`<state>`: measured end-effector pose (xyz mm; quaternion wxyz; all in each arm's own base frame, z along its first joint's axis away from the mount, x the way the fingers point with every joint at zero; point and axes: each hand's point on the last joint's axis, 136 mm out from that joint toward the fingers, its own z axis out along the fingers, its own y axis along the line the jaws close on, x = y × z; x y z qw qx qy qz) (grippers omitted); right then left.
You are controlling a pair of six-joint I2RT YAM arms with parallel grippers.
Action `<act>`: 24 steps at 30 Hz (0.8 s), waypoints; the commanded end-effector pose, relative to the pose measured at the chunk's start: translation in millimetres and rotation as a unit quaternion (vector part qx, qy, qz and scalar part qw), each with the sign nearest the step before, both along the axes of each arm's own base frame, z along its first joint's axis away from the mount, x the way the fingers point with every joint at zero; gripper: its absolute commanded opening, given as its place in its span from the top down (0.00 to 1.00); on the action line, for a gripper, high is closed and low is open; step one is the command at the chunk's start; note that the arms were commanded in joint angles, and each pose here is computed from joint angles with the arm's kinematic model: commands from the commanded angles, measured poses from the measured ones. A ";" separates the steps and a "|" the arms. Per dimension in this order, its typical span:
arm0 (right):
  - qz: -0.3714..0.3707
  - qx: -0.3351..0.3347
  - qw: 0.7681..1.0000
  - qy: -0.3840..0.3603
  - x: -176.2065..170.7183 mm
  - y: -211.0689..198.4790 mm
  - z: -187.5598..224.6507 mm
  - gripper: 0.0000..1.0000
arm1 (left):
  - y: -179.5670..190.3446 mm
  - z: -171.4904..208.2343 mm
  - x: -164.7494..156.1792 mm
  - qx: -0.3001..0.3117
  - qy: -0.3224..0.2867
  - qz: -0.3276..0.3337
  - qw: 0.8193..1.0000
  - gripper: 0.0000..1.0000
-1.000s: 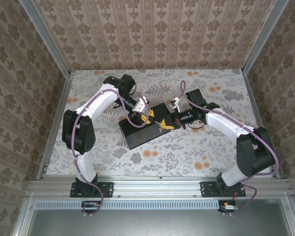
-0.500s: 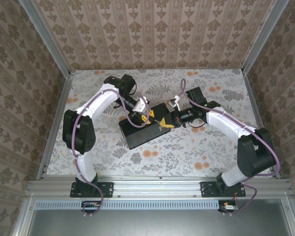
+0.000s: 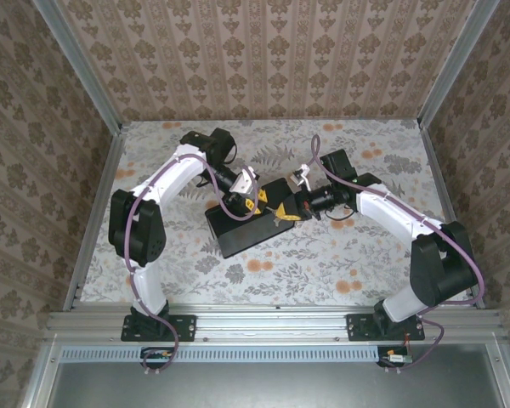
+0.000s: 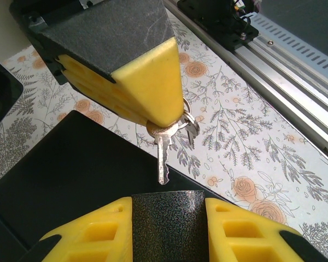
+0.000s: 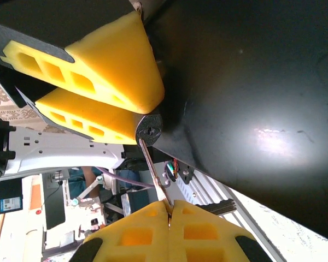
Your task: Unlock the padlock with the key
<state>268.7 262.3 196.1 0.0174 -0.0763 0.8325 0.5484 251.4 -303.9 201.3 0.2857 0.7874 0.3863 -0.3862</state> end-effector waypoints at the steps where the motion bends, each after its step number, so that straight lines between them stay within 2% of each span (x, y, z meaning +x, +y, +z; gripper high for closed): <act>1: 0.007 -0.005 1.000 -0.010 0.7 2.3 3.5 1.00 | -1.1 -6.9 2.5 0.008 0.000 -0.004 1.000 0.77; 24: 0.010 -0.015 1.000 -0.010 1.8 4.7 0.8 1.00 | -1.2 -8.3 2.3 0.011 -0.002 -0.004 1.000 0.77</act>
